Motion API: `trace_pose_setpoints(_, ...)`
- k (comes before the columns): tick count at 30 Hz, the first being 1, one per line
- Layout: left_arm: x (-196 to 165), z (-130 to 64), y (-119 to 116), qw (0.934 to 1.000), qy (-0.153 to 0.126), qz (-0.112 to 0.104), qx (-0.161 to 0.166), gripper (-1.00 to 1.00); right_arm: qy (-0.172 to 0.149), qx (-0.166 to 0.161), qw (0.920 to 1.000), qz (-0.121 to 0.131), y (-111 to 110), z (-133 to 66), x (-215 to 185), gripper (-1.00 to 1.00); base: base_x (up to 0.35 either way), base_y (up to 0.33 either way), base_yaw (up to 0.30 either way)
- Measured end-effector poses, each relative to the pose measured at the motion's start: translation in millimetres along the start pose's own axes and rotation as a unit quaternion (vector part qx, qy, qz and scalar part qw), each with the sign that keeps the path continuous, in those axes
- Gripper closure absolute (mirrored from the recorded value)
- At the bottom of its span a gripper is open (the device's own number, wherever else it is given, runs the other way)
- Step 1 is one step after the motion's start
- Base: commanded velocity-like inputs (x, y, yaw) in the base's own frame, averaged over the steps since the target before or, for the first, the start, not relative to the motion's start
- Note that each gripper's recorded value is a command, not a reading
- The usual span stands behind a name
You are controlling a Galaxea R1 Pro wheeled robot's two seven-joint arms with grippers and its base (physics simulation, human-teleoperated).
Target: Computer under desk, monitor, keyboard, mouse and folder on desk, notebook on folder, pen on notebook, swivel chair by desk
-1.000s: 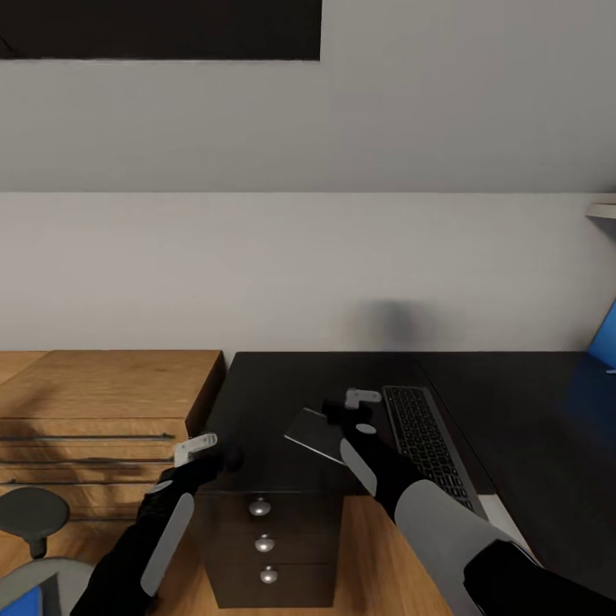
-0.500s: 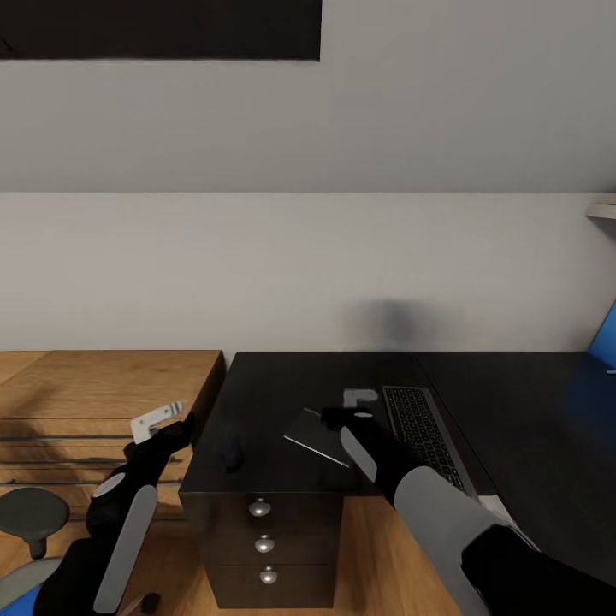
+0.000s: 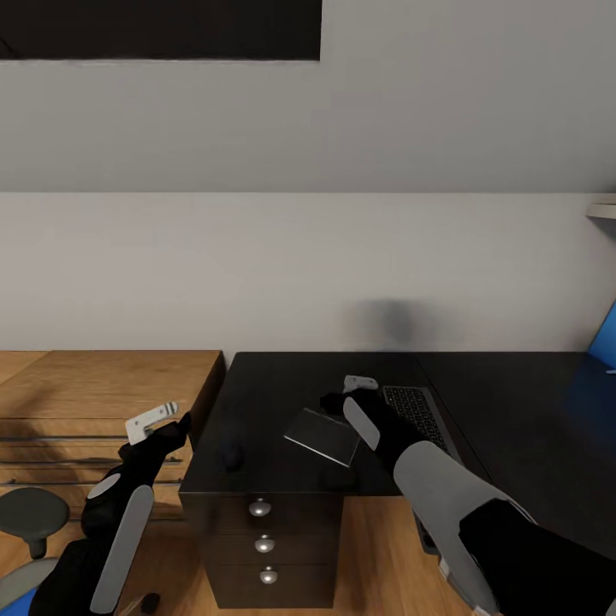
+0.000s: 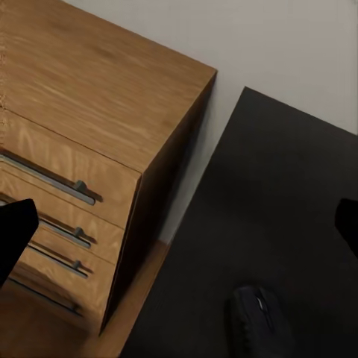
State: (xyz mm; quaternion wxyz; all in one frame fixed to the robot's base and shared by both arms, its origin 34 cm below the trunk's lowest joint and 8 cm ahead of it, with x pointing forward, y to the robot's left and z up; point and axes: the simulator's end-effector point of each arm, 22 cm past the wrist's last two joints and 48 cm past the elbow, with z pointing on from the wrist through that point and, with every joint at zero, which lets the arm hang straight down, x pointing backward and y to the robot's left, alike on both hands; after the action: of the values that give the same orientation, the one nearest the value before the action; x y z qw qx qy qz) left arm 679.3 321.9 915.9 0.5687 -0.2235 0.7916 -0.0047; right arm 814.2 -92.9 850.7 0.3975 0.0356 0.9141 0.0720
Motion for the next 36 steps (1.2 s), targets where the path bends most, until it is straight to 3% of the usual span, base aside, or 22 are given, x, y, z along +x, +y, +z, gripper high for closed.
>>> trace_pose_setpoints(11,-3,1.2,12,0.9999,-0.002,-0.008,-0.012,-1.0,0.005,-0.001,1.0,0.005,0,0.3,2,-1.0,0.0,0.0,0.172)
trace_pose_setpoints(29,20,11.2,29,0.9996,-0.004,-0.017,-0.021,-1.0,0.0,0.001,1.0,0.003,-9,18.8,20,-1.0,0.0,0.0,0.011)
trace_pose_setpoints(31,20,13.4,46,0.9989,-0.006,-0.029,-0.036,-1.0,0.0,0.002,1.0,0.003,-10,21.0,23,-1.0,0.0,0.0,0.0)
trace_pose_setpoints(36,26,16.9,63,0.9975,-0.005,-0.054,-0.045,-1.0,-0.001,0.0,1.0,0.004,-11,26.4,29,-1.0,0.0,0.0,0.0)
